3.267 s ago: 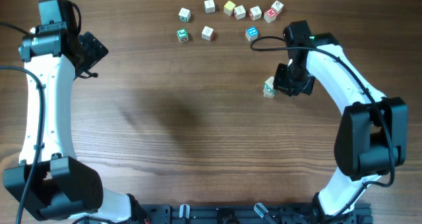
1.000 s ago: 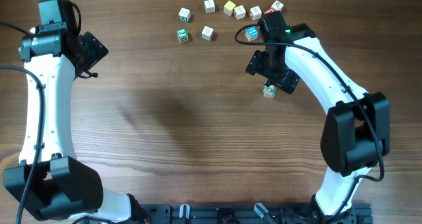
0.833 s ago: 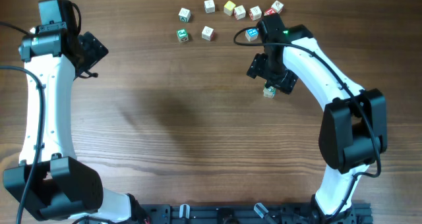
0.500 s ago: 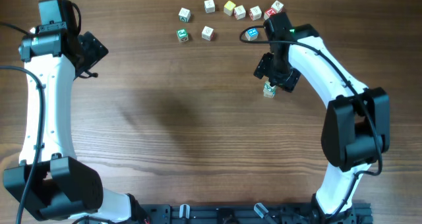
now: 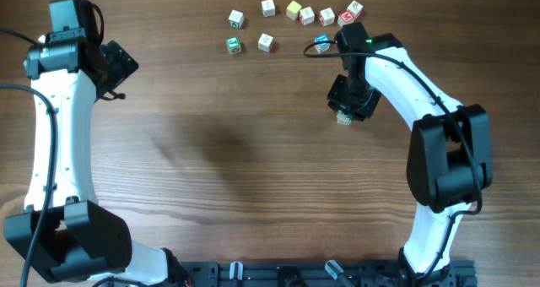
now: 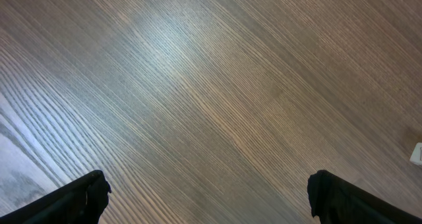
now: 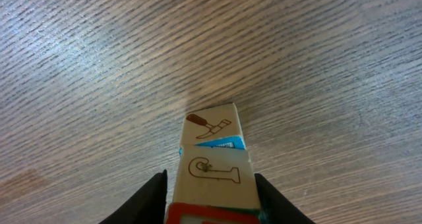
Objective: Form a tower
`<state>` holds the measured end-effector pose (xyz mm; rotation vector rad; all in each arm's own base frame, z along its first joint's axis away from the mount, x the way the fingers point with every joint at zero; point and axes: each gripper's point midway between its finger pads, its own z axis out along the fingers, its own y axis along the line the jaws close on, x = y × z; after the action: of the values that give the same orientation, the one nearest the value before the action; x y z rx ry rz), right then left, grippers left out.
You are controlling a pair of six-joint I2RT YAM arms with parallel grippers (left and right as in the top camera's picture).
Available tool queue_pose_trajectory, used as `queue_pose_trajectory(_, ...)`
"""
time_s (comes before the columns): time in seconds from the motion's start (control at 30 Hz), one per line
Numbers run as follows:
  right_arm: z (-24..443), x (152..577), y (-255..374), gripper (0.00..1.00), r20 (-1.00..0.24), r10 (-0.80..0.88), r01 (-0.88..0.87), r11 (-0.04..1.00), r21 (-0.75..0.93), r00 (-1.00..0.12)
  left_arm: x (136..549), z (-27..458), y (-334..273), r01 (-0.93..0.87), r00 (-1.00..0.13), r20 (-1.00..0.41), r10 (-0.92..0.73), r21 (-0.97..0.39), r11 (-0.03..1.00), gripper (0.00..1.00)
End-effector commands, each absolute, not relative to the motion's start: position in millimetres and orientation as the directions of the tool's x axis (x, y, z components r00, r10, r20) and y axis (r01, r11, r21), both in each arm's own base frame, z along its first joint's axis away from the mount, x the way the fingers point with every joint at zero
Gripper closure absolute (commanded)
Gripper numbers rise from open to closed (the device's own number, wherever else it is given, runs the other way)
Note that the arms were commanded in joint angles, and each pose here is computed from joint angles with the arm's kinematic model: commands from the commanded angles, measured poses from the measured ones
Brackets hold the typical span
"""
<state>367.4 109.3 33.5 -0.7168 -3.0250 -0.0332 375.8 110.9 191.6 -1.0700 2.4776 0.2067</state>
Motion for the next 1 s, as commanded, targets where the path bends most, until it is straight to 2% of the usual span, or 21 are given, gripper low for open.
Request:
queue_pose_trajectory(0.0, 25.5, 360.7, 110.1, 0.61, 0.068, 0.439, 0.44, 0.898, 0.0, -0.896, 375.2, 186.5, 111.8, -0.735, -0.601, -0.431, -0.673, -0.034, 0.678, 0.0)
queue_pose_trajectory(0.33, 25.5, 360.5, 111.2, 0.69, 0.072, 0.42, 0.421, 0.907, 0.007, -0.905, 375.2, 186.5, 111.9, -0.735, -0.601, -0.432, -0.673, -0.033, 0.677, 0.0)
queue_pose_trajectory(0.53, 35.8, 361.8, 114.8, 0.91, 0.082, 0.278, 0.281, 0.959, 0.033, -0.957, 375.3, 186.6, 111.8, -0.735, -0.601, -0.432, -0.673, -0.034, 0.678, 0.0)
queue_pose_trajectory(0.6, 46.6, 367.2, 116.5, 0.95, 0.066, 0.23, 0.233, 0.971, 0.045, -0.971, 375.3, 186.6, 111.8, -0.735, -0.601, -0.432, -0.673, -0.034, 0.678, 0.0)
queue_pose_trajectory(0.73, 63.2, 378.6, 117.3, 0.96, 0.005, 0.071, 0.071, 0.995, 0.074, -0.997, 375.2, 186.5, 111.8, -0.735, -0.601, -0.431, -0.673, -0.034, 0.678, 0.0)
queue_pose_trajectory(0.97, 54.4, 379.7, 112.5, 0.96, -0.002, 0.057, 0.056, 0.996, 0.074, -0.998, 375.2, 186.5, 111.8, -0.735, -0.601, -0.431, -0.673, -0.034, 0.678, 0.0)
